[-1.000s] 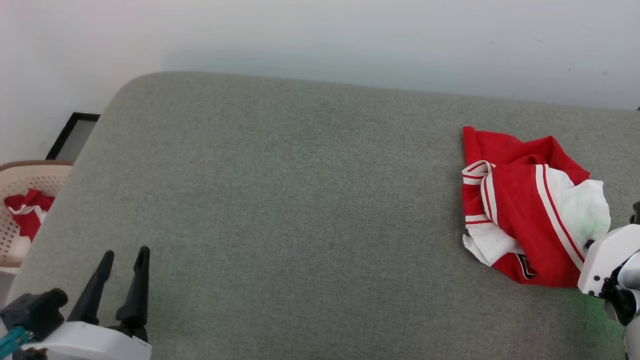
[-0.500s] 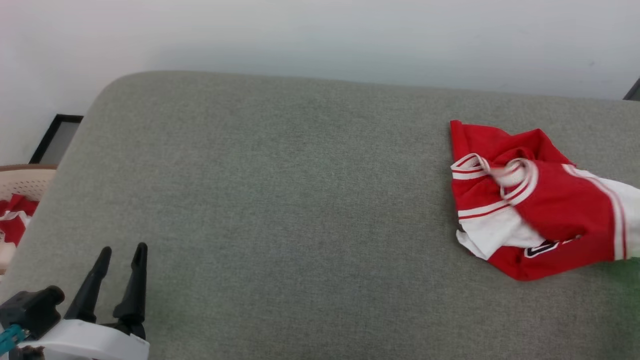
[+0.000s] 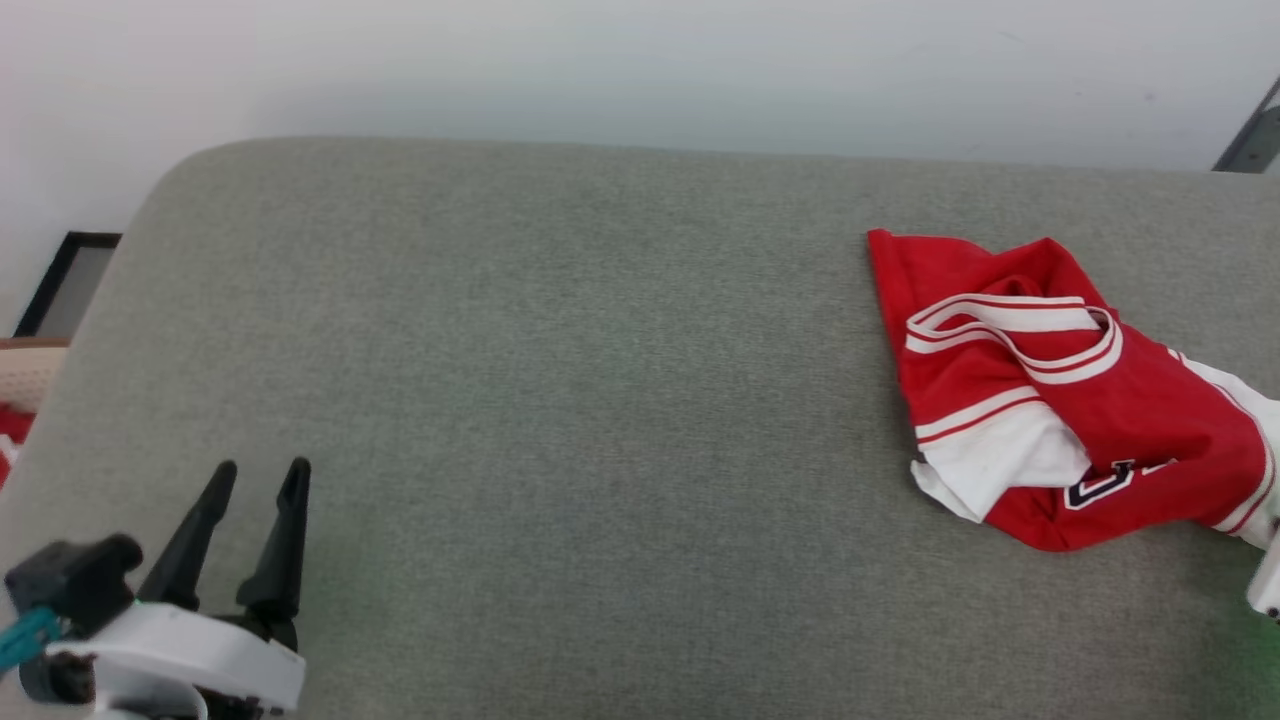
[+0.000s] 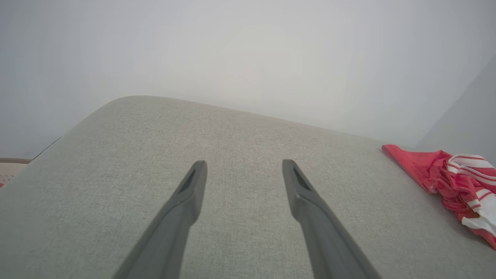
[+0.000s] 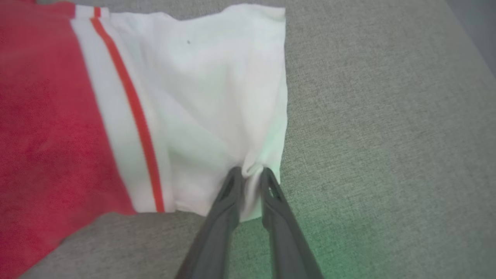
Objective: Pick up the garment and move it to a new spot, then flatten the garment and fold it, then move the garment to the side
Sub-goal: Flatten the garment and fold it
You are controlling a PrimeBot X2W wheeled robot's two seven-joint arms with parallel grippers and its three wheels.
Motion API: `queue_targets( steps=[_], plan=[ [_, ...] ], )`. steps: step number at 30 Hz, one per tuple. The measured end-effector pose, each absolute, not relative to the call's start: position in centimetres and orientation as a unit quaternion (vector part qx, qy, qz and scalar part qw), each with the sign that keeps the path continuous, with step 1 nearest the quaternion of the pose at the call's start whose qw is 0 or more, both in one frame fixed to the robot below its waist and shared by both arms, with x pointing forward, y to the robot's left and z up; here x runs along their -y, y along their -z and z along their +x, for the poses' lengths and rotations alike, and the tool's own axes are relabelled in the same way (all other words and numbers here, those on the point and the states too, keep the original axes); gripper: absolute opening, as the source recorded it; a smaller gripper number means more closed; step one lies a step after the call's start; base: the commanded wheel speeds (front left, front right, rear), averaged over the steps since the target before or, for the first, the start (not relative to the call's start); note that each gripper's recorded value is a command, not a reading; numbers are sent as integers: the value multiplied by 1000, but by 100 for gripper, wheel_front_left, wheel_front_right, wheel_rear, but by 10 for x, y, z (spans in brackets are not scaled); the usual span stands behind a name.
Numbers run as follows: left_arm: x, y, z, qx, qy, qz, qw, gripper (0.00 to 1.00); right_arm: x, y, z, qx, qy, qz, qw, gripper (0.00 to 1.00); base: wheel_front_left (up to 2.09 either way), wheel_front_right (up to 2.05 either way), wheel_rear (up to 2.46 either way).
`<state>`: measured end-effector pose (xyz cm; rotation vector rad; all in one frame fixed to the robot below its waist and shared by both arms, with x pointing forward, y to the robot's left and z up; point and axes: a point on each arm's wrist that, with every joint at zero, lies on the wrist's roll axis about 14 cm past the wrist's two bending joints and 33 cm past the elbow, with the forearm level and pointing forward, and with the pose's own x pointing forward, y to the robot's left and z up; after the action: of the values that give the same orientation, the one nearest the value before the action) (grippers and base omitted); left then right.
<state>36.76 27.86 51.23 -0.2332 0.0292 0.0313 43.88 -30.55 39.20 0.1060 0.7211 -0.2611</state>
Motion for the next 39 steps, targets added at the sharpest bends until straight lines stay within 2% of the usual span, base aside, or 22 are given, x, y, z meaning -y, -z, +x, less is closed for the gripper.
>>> queue_targets(
  steps=[8,13,19,22,29,39],
  plan=[
    [-244,-536,399,-25,61,-88,994,100,293,-419,452,-294,113,56,947,100,0,0,0],
    [-206,-553,419,-43,129,-74,988,100,282,-452,462,-219,98,58,969,100,0,0,0],
    [-159,-566,440,-73,211,-42,974,100,274,-485,457,-129,84,54,987,100,0,0,0],
    [-133,-571,449,-85,252,-28,964,100,270,-502,452,-82,79,51,992,100,0,0,0],
    [-72,-564,461,-144,331,-22,932,100,267,-513,434,-34,80,56,995,100,0,0,0],
    [-2,-536,462,-232,414,-56,879,100,277,-512,417,-19,97,58,993,100,0,0,0]
  ],
)
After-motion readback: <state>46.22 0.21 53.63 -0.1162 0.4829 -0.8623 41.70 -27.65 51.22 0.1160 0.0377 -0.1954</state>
